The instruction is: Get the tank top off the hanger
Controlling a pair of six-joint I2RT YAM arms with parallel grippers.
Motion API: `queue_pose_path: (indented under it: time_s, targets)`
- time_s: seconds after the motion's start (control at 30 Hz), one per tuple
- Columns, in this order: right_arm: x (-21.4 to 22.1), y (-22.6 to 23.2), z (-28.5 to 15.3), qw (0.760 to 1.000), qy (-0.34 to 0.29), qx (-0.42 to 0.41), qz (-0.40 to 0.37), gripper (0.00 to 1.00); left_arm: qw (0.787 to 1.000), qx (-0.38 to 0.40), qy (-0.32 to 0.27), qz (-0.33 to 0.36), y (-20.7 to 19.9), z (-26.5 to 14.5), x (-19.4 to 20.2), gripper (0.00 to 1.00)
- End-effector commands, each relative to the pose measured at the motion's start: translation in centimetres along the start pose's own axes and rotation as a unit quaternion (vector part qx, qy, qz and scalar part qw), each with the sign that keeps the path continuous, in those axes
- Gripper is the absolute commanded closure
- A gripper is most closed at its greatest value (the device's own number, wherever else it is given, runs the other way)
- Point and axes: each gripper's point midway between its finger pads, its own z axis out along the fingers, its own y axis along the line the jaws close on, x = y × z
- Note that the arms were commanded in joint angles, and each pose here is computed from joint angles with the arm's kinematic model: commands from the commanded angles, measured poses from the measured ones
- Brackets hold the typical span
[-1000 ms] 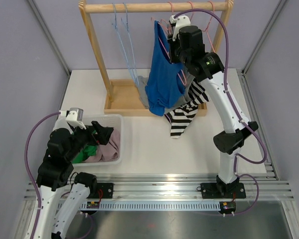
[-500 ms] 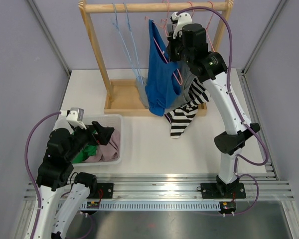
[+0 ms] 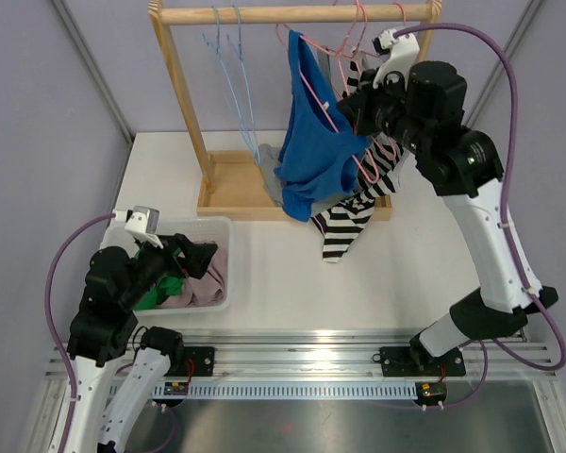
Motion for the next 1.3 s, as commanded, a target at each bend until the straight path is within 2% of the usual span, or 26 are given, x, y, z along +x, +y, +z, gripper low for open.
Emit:
queue_pose_path:
  time_s: [0.0, 0.1, 0.2, 0.27, 0.37, 0.57, 0.77, 0.8, 0.97, 1.1, 1.2, 1.23, 1.27]
  targets:
    - [-0.8, 2.3, -4.5, 0.997, -0.018, -0.068, 0.013, 1.00, 0.998, 0.039, -0.038, 0.024, -1.6, -0.4, -2.0, 0.01]
    - [1.7, 4.0, -7.6, 0.992, 0.004, -0.122, 0.019, 1.00, 0.997, 0.064, -0.026, 0.029, -2.5, -0.1, -2.0, 0.01]
    - [3.1, 4.8, -11.7, 0.988, 0.002, -0.151, 0.032, 1.00, 0.996, 0.078, -0.029, 0.033, -3.1, 0.0, -2.7, 0.01]
    - [2.9, 4.7, -15.2, 0.987, -0.018, -0.152, 0.040, 1.00, 0.995, 0.089, -0.031, 0.031, -3.6, 0.1, -3.4, 0.01]
    - [4.6, 4.5, -18.7, 0.987, -0.013, -0.152, 0.055, 1.00, 0.992, 0.117, -0.045, 0.025, -5.1, 0.0, -5.1, 0.01]
    - [9.9, 4.4, -23.4, 0.983, 0.048, -0.157, 0.080, 1.00, 0.986, 0.163, -0.045, 0.001, -7.7, 1.6, -7.3, 0.01]
    - [15.6, 5.6, -23.0, 0.970, 0.096, -0.197, 0.109, 1.00, 0.980, 0.189, -0.055, 0.009, -12.0, 3.3, -7.9, 0.01]
    - [15.5, 5.7, -22.5, 0.969, 0.089, -0.202, 0.112, 1.00, 0.986, 0.152, -0.062, 0.009, -11.6, 4.6, -8.3, 0.01]
    - [17.0, 6.6, -21.0, 0.958, 0.108, -0.223, 0.142, 1.00, 0.990, 0.121, -0.060, 0.051, -14.4, 7.2, -6.6, 0.01]
    - [17.2, 7.5, -20.8, 0.950, 0.117, -0.251, 0.145, 1.00, 0.993, 0.065, -0.054, 0.087, -14.7, 9.6, -5.3, 0.01]
    - [17.2, 7.7, -20.9, 0.948, 0.120, -0.255, 0.146, 1.00, 0.993, 0.041, -0.038, 0.105, -14.7, 11.4, -3.9, 0.10]
    - [17.1, 7.7, -21.0, 0.948, 0.120, -0.258, 0.145, 1.00, 0.993, 0.035, -0.037, 0.106, -14.5, 11.7, -3.8, 0.22]
    - [17.0, 7.7, -21.1, 0.948, 0.119, -0.257, 0.144, 1.00, 0.993, 0.027, -0.031, 0.110, -14.4, 12.2, -3.2, 0.29]
